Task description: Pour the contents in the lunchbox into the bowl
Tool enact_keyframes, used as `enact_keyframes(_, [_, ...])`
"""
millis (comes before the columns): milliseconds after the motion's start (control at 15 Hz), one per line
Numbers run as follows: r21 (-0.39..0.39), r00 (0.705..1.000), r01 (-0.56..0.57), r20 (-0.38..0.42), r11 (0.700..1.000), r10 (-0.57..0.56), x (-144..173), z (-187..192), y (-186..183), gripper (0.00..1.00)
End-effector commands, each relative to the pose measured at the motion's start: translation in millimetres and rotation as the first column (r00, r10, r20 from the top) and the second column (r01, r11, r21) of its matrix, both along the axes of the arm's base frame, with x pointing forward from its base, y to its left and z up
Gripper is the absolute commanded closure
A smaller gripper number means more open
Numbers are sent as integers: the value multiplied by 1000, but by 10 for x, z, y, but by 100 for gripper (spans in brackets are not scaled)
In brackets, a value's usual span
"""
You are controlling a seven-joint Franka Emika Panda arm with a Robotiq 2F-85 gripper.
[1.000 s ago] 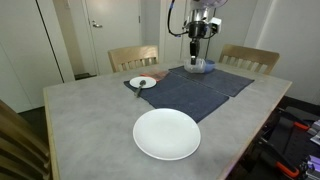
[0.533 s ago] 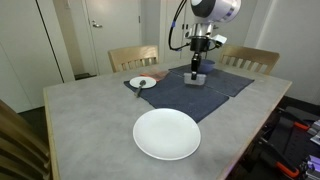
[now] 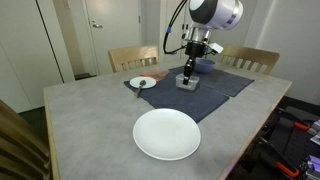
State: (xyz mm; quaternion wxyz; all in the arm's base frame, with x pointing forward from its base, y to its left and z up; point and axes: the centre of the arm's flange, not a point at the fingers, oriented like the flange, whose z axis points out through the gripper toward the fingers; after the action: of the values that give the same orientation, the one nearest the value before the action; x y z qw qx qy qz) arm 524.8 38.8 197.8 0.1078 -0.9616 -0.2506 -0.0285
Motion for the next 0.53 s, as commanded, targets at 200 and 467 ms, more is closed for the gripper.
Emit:
enact_keyframes(200, [10, 999, -27, 23, 1000, 27, -54, 18, 74, 58])
enact_keyframes(467, [21, 1000, -17, 23, 1000, 17, -39, 236, 96, 29])
